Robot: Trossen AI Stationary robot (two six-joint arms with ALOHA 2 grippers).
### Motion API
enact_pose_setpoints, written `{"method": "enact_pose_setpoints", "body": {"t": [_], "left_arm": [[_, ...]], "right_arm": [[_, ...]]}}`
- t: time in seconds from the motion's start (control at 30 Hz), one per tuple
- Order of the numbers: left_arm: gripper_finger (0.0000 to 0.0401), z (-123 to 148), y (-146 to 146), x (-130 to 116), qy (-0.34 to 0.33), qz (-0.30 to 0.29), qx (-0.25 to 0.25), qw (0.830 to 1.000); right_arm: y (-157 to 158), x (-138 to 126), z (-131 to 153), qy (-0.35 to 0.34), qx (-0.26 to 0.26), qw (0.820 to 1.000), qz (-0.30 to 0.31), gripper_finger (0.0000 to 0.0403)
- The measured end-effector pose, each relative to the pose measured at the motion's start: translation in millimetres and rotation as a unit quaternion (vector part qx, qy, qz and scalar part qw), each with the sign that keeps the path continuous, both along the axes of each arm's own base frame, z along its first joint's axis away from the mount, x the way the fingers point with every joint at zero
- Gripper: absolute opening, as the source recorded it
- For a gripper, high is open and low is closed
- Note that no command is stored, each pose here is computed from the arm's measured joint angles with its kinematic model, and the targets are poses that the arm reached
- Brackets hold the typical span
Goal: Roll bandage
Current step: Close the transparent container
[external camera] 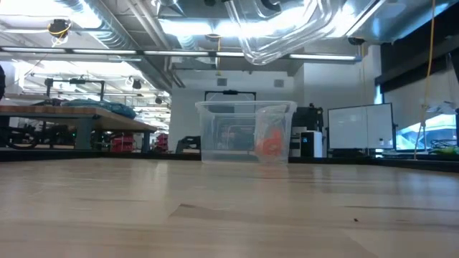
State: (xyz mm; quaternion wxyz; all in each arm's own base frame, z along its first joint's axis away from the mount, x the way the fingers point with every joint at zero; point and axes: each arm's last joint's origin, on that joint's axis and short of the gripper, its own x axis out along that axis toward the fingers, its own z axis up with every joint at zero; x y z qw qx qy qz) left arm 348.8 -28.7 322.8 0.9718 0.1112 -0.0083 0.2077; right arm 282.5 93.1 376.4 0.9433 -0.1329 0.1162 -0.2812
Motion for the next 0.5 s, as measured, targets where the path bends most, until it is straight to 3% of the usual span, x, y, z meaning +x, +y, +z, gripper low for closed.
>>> {"method": "enact_pose_setpoints", "body": {"t": [0.33, 0.5], "left_arm": [[0.0023, 0.2, -3.4, -0.9, 0.016, 0.012, 0.034, 0.999], [0.0027, -1.1, -3.1, -2.3, 0.035, 0.029, 0.045, 0.998]], "right_arm": [[0.5, -0.1, -0.9, 0.001, 0.009, 1.0, 0.012, 0.0017], [2.9, -6.3, 2.2, 0.023, -0.027, 0.999, 0.018, 0.007]]}}
